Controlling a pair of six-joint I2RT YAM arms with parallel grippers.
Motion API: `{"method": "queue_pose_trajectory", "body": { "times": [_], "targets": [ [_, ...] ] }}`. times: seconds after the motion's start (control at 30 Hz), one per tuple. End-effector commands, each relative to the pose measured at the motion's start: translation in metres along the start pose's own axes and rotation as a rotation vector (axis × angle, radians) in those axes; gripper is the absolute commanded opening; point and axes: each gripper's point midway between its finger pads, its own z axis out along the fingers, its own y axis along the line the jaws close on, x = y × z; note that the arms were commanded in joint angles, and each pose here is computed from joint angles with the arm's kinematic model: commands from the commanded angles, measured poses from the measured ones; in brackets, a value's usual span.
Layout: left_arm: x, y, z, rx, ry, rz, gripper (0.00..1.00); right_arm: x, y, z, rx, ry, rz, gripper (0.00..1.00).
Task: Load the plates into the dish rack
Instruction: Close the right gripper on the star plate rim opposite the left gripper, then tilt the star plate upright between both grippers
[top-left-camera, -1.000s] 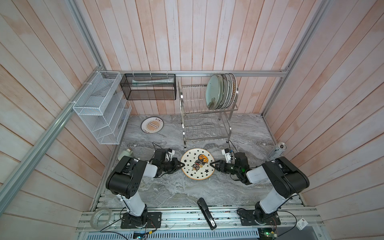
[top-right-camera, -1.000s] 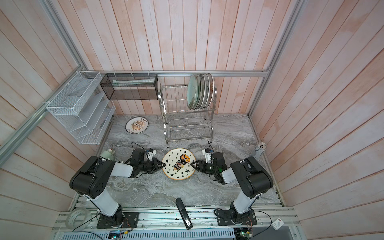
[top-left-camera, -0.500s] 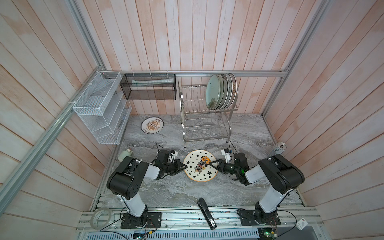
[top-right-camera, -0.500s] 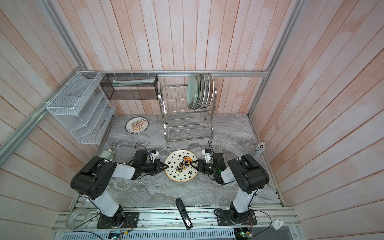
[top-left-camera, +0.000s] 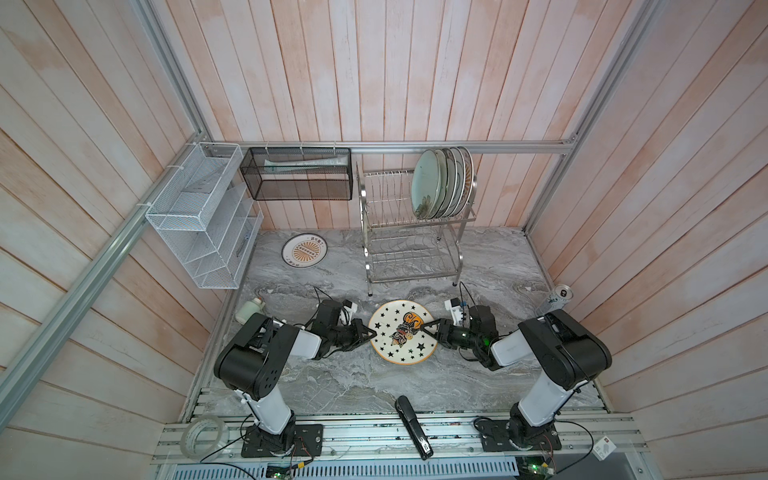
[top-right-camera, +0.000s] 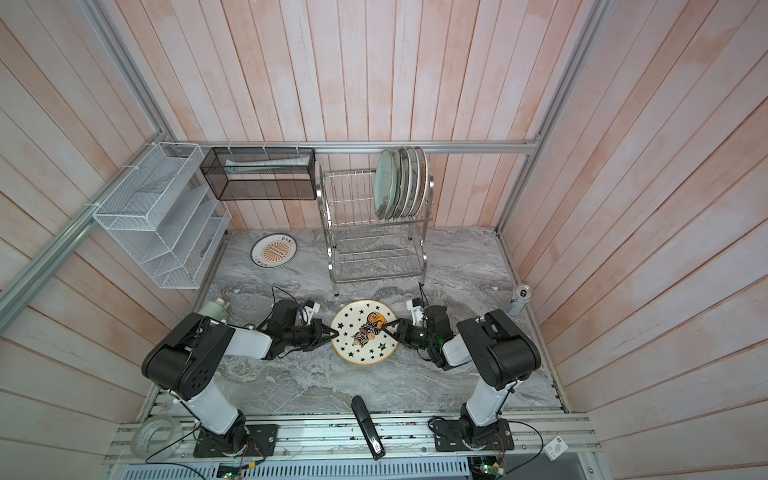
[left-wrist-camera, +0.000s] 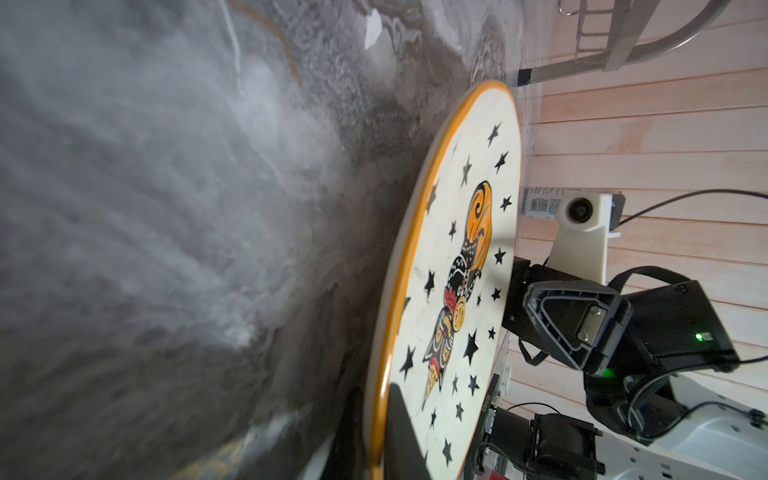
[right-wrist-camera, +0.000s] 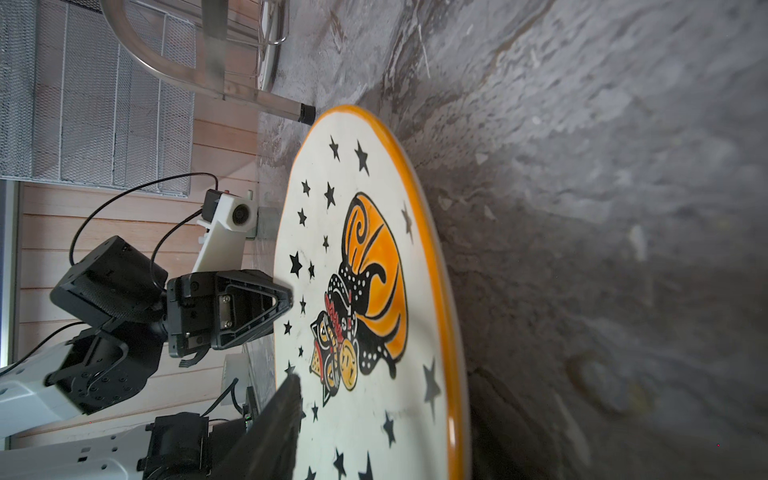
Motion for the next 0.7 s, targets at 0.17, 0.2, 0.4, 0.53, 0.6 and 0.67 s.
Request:
{"method": "queue_pose_trajectory", "body": {
  "times": [0.17,0.2,0.4,0.53,0.6,0.67],
  "targets": [
    [0.0,-0.014,0.007,0.016,0.006,0.083,0.0,-0.001,0.068,-0.003,-0.233,0.062,-0.142,0.5],
    [-0.001,-0.015,0.007,0.019,0.001,0.088,0.0,-0.001,0.069,-0.003,-0.238,0.066,-0.141,0.5],
    [-0.003,-0.018,0.008,0.028,-0.004,0.098,0.0,-0.004,0.081,-0.009,-0.282,0.052,-0.145,0.47],
    [-0.002,-0.017,0.007,0.027,-0.004,0.095,0.0,-0.007,0.089,-0.014,-0.305,0.039,-0.151,0.47],
    [-0.002,-0.018,0.007,0.03,-0.003,0.098,0.0,-0.008,0.091,-0.015,-0.304,0.037,-0.16,0.47],
    [-0.003,-0.02,0.006,0.036,-0.006,0.1,0.0,-0.008,0.091,-0.016,-0.292,0.038,-0.168,0.47]
  ]
}}
